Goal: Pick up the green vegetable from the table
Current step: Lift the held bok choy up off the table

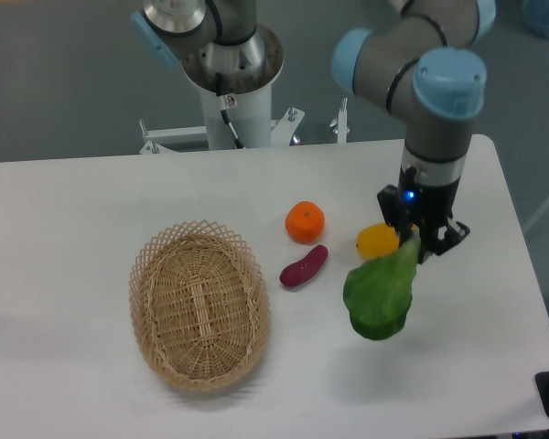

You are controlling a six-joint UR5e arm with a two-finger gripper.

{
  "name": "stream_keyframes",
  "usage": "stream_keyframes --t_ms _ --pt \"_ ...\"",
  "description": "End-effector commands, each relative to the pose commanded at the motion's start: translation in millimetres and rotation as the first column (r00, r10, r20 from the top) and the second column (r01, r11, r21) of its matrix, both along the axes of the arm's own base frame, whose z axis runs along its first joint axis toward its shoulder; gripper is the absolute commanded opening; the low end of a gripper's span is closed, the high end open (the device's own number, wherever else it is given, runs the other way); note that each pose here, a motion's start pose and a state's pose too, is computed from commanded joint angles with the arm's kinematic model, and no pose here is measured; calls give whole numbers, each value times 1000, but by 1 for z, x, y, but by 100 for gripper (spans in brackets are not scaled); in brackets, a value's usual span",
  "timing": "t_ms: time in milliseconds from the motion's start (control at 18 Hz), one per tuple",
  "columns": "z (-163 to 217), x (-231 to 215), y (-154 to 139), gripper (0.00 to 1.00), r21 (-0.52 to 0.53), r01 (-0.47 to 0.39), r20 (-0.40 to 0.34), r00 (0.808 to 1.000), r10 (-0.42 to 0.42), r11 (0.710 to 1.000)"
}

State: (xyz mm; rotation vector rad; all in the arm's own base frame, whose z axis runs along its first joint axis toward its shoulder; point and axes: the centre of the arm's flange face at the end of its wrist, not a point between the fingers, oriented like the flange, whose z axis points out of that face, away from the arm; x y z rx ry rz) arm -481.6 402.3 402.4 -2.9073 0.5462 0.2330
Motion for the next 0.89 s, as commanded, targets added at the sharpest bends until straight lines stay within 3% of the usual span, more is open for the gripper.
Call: stream_keyframes --t_ms 444,889 --pt "11 3 0 36 -6 5 14 1000 -5 1000" --pt "26 -16 -26 36 -1 26 60 998 -26 1000"
